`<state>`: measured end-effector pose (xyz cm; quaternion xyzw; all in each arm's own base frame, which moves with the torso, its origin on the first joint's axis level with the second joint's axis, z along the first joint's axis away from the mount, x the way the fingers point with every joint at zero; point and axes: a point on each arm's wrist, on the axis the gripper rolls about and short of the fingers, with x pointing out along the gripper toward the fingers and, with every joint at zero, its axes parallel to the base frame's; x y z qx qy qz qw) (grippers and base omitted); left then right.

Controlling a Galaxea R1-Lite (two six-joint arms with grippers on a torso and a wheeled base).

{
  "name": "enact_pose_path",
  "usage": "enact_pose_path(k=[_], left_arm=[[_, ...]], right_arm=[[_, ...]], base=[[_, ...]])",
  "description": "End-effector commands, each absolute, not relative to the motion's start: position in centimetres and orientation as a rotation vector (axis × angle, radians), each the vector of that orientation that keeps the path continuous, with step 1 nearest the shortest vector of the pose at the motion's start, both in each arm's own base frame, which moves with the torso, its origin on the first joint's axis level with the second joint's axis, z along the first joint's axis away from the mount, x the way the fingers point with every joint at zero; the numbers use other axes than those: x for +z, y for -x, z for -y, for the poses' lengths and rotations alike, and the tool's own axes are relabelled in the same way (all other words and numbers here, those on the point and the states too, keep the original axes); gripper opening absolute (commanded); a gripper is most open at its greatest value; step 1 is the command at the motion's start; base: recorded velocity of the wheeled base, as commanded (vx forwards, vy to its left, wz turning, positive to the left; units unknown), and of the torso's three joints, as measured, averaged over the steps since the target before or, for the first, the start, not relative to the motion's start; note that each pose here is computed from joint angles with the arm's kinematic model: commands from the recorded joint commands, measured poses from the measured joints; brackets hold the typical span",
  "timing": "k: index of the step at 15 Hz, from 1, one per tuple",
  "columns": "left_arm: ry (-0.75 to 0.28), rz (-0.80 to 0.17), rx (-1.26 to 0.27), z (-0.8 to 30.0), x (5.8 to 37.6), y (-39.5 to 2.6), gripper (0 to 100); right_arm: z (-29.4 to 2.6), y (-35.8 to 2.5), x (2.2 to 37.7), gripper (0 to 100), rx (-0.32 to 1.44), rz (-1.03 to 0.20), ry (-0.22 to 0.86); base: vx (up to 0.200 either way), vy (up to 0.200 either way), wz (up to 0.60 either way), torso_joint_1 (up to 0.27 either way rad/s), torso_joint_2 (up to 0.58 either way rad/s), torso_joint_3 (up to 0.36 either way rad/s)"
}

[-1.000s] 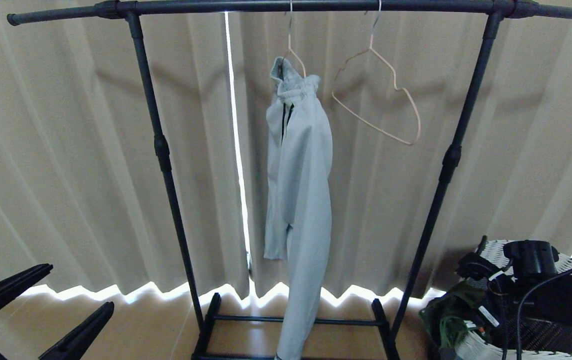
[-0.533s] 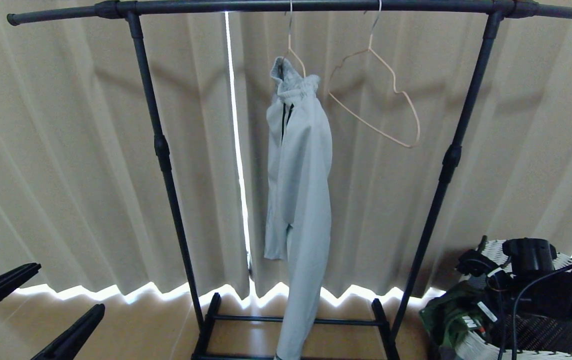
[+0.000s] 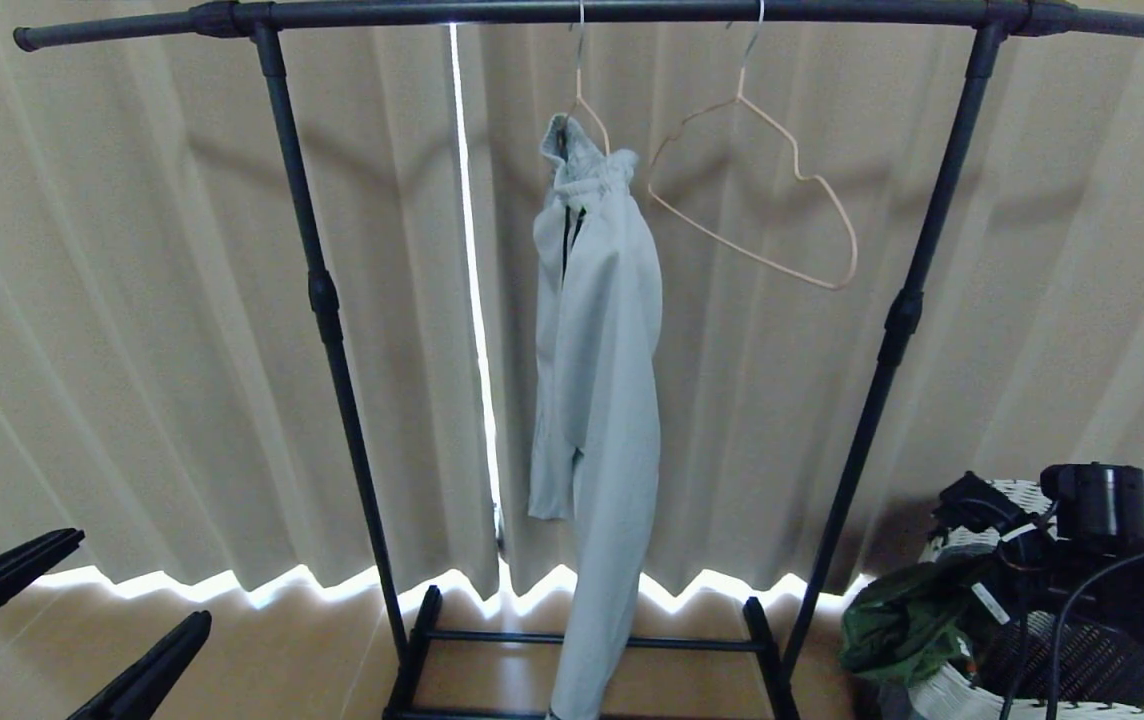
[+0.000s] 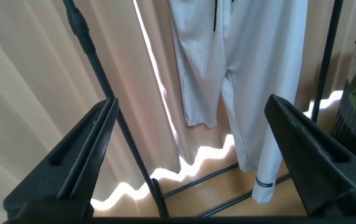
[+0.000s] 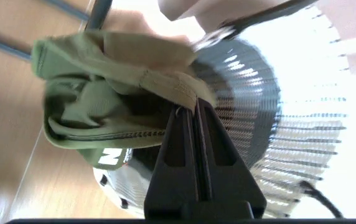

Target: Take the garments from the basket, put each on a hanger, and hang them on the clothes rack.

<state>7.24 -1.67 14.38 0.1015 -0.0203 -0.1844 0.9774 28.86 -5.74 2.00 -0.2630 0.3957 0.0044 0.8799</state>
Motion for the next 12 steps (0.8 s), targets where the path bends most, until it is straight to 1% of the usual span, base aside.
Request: enact_pose_path(k=[1,2,4,6,8,9,12], left_arm=[[-0.205,0.04,-0.374,1.7,14.4,-7.3,100],[-0.203,0.04,-0.385,1.7,14.4,-7.3,100],[-0.2,0.036,-0.474,2.1,14.2,-7.2,100],[-0.2,-0.014,-0.542,2.4,13.8,-7.1,100],[-0.197,-0.054,-0.606,3.0,14.9,-7.7,100],[-0.198,-0.054,-0.626,3.3,15.6,-7.9,100],[-0.205,-0.074,-0.711,4.6,16.7,-9.1,100]], right_arm=[[4.5,-27.5,6.2,0,-0.006,-0.693,0.562],[4.2,-26.9,8.2,0,-0.022,-0.623,0.572],[3.1,-26.2,10.6,0,-0.01,-0.526,0.589],[2.3,-25.6,12.2,0,0.009,-0.465,0.588],[0.0,-25.0,14.3,0,0.067,-0.356,0.516],[-0.9,-24.7,15.2,0,0.089,-0.315,0.49],[-3.2,-23.7,17.9,0,0.151,-0.186,0.445]], base=[[0.0,0.0,0.0,0.0,0.0,0.0],[0.0,0.0,0.0,0.0,0.0,0.0],[0.0,0.0,0.0,0.0,0.0,0.0],[0.0,0.0,0.0,0.0,0.0,0.0],[0.0,0.0,0.0,0.0,0.0,0.0],[0.0,0.0,0.0,0.0,0.0,0.0],[0.0,0.0,0.0,0.0,0.0,0.0]])
